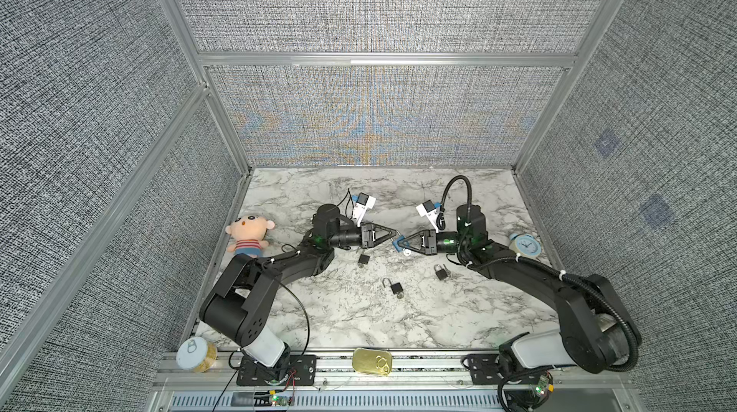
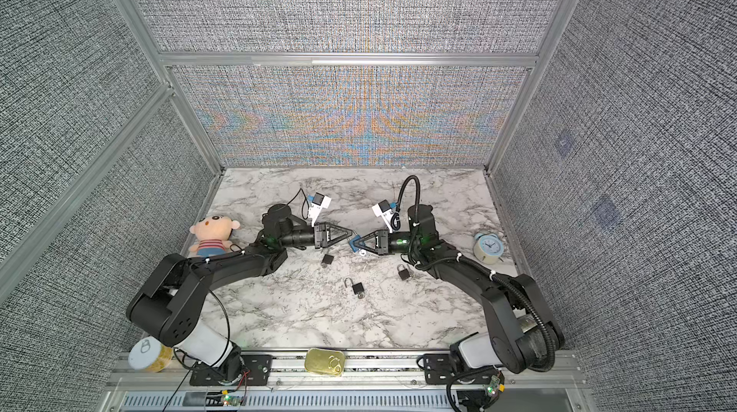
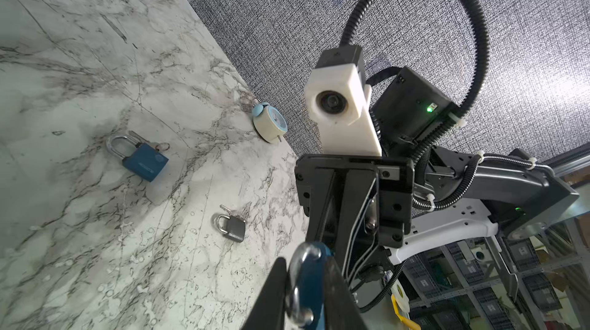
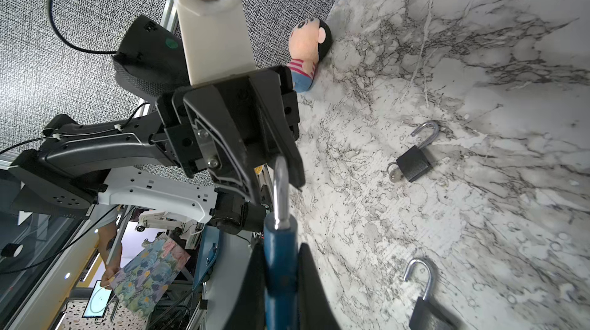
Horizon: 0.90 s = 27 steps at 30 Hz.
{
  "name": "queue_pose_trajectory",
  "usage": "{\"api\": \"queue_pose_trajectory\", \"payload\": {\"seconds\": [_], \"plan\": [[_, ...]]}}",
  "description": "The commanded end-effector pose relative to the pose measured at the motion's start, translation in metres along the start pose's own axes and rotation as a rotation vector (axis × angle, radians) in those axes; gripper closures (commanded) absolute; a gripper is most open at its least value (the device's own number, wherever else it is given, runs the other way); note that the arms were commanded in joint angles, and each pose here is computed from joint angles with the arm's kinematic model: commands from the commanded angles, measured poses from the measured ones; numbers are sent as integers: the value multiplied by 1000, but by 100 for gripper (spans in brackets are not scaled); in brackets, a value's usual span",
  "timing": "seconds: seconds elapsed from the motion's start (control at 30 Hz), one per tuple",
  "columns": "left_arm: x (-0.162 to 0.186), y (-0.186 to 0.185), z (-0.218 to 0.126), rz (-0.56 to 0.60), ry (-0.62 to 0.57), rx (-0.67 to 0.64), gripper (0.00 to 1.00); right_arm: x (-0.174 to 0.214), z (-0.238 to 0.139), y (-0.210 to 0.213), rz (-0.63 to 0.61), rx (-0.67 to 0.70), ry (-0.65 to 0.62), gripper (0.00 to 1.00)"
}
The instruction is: Lock with the key
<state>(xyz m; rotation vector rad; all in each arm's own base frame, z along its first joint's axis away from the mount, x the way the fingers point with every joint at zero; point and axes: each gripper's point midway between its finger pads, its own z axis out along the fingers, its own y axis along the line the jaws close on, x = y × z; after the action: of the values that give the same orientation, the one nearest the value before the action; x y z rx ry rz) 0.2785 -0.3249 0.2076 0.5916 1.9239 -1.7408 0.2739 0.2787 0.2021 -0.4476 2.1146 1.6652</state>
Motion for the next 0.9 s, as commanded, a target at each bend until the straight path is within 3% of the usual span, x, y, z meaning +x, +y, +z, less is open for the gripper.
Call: {"api": "queue_pose_trajectory", "payload": {"seconds": [0.0, 0.43, 0.57, 0.6, 0.73, 0.87], "plan": [[-1, -8, 1, 31, 7, 34, 77, -7, 1, 8, -38, -20, -11, 100], [2, -6, 1, 26, 6, 30, 100, -8, 3, 9, -40, -18, -12, 100], [2, -2, 1, 12, -13, 14, 100, -8, 3, 6, -38, -7, -19, 100], [2, -2, 0, 7, -21, 14, 100, -8, 3, 4, -37, -3, -22, 98], [-1, -5, -2, -3, -49, 12, 100, -7, 2, -2, -20, 6, -33, 77], [-7, -10, -4, 7, -72, 12, 100, -10, -3, -5, -13, 9, -64, 73]]}}
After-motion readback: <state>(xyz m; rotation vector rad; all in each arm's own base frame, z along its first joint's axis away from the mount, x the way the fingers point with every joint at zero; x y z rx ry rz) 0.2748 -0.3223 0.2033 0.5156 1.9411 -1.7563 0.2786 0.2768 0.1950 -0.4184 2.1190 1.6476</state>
